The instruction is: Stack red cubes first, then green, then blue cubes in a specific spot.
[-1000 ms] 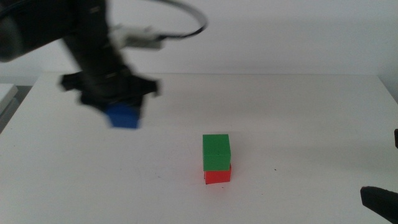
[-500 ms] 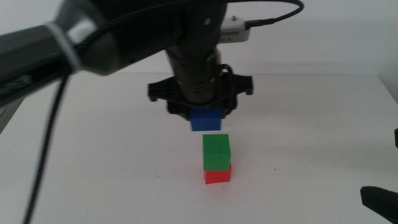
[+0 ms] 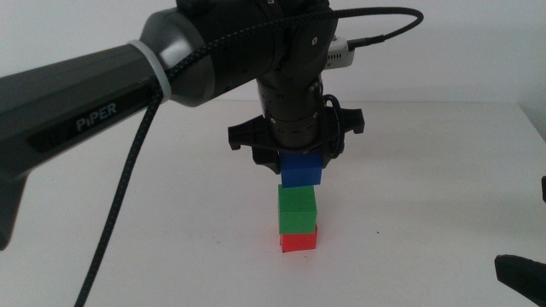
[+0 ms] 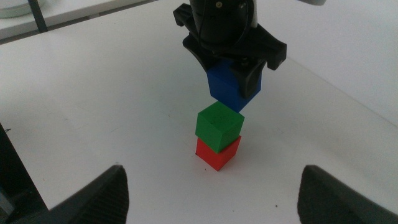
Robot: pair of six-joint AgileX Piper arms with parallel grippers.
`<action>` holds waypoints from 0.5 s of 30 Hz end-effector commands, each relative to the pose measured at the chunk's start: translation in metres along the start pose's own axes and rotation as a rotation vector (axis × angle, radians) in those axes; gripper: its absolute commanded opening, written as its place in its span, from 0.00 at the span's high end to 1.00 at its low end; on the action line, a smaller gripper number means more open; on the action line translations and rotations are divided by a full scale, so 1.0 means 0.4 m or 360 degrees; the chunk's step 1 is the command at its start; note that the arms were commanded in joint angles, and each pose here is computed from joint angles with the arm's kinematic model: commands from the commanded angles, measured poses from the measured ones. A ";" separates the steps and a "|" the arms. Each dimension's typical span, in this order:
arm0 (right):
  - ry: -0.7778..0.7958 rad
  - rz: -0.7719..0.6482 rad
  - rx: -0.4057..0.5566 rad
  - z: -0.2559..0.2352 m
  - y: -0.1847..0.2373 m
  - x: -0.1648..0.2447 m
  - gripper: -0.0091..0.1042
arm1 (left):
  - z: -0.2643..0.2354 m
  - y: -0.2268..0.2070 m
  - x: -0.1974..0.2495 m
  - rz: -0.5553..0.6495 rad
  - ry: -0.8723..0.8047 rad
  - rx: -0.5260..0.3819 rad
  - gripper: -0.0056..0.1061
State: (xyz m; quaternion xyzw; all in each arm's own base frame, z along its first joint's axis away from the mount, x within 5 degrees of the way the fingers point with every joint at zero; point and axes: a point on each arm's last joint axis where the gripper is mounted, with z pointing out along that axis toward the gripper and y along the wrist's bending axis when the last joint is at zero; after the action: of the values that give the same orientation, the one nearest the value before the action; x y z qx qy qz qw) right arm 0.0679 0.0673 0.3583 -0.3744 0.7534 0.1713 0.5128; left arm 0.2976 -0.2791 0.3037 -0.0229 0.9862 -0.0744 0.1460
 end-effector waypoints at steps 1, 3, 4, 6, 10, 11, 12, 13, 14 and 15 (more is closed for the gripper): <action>-0.0019 -0.0004 0.0011 -0.002 -0.001 0.000 0.16 | -0.005 -0.003 0.003 -0.0035 0.0013 0.0025 0.83; -0.0019 -0.0004 0.0011 -0.002 -0.001 0.000 0.16 | -0.001 -0.002 0.005 -0.0037 0.0020 0.0017 0.83; -0.0019 -0.0004 0.0011 -0.002 -0.001 0.000 0.16 | 0.005 0.001 0.008 -0.0039 0.0029 0.0003 0.83; -0.0019 -0.0004 0.0011 -0.002 -0.001 0.000 0.16 | 0.015 0.004 0.015 -0.0043 0.0056 -0.0010 0.83; -0.0019 -0.0004 0.0011 -0.002 -0.001 0.000 0.16 | 0.027 0.007 0.024 -0.0051 0.0098 -0.0014 0.83; -0.0019 -0.0004 0.0011 -0.002 -0.001 0.000 0.16 | 0.029 0.007 0.026 -0.0052 0.0106 -0.0016 0.83; -0.0019 -0.0004 0.0011 -0.002 -0.001 0.000 0.16 | 0.030 0.007 0.027 -0.0053 0.0110 -0.0016 0.83; -0.0019 -0.0004 0.0011 -0.002 -0.001 0.000 0.16 | 0.030 0.007 0.028 -0.0055 0.0113 -0.0014 0.83; -0.0019 -0.0004 0.0011 -0.002 -0.001 0.000 0.16 | 0.030 0.007 0.028 -0.0055 0.0113 -0.0014 0.83; -0.0019 -0.0004 0.0011 -0.002 -0.001 0.000 0.16 | 0.030 0.007 0.028 -0.0055 0.0113 -0.0014 0.83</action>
State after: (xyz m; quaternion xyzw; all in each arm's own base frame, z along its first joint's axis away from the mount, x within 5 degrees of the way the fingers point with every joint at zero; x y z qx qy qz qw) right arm 0.0679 0.0673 0.3583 -0.3744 0.7534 0.1713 0.5128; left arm 0.2919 -0.2788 0.2859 -0.0335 0.9913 -0.0674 0.1082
